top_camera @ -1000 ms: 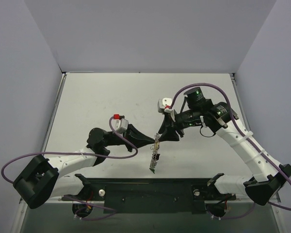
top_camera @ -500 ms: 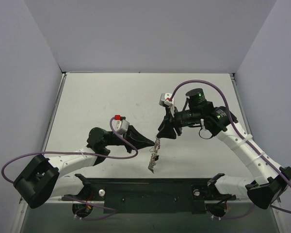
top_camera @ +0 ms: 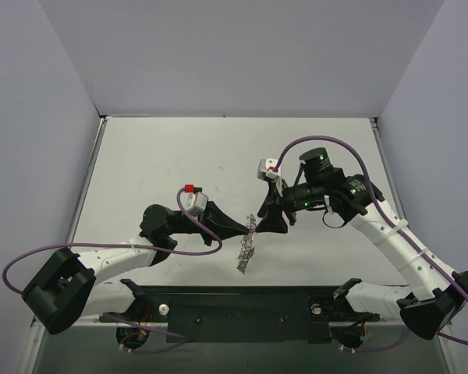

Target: Put the keys on the keyring

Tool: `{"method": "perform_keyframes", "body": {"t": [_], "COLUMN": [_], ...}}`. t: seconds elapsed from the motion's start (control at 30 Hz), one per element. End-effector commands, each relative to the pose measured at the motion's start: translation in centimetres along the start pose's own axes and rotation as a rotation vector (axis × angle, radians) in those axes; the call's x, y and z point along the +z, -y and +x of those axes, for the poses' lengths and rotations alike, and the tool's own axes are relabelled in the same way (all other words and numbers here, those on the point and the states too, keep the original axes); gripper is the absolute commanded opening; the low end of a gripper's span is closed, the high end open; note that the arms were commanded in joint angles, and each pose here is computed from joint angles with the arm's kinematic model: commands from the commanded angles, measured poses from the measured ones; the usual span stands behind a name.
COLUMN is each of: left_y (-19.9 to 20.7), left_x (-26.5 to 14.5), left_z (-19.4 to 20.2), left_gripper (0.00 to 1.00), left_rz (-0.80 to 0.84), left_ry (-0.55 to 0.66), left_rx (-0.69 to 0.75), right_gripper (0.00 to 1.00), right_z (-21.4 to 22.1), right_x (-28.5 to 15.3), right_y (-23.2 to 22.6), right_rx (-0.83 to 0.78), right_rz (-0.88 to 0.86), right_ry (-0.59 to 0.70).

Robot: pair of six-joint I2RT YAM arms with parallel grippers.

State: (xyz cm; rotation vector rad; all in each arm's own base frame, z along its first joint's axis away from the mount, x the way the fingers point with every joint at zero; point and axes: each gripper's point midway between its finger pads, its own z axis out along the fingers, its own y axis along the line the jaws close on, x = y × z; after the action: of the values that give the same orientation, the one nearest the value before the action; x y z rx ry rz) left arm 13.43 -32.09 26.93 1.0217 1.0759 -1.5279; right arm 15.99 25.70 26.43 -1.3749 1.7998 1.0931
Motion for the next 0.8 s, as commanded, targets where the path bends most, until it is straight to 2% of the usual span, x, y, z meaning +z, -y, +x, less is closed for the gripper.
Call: {"method": "perform_keyframes", "body": {"t": [0.0,0.77], "left_y": [0.2,0.6], "left_x": [0.6,0.5], "left_z": [-2.9,-3.1], "left_gripper": [0.00,0.00], "left_rz": [0.021,0.036], "left_ry": [0.071,0.074], "left_rx": [0.092,0.095], "right_gripper": [0.46,0.47], "right_z": [0.3,0.7], "right_x": [-0.1,0.6], "right_y": [-1.1,1.0], "right_rx": [-0.041,-0.003], "right_rz": [-0.029,0.085], "right_ry": [-0.009,-0.040]}}
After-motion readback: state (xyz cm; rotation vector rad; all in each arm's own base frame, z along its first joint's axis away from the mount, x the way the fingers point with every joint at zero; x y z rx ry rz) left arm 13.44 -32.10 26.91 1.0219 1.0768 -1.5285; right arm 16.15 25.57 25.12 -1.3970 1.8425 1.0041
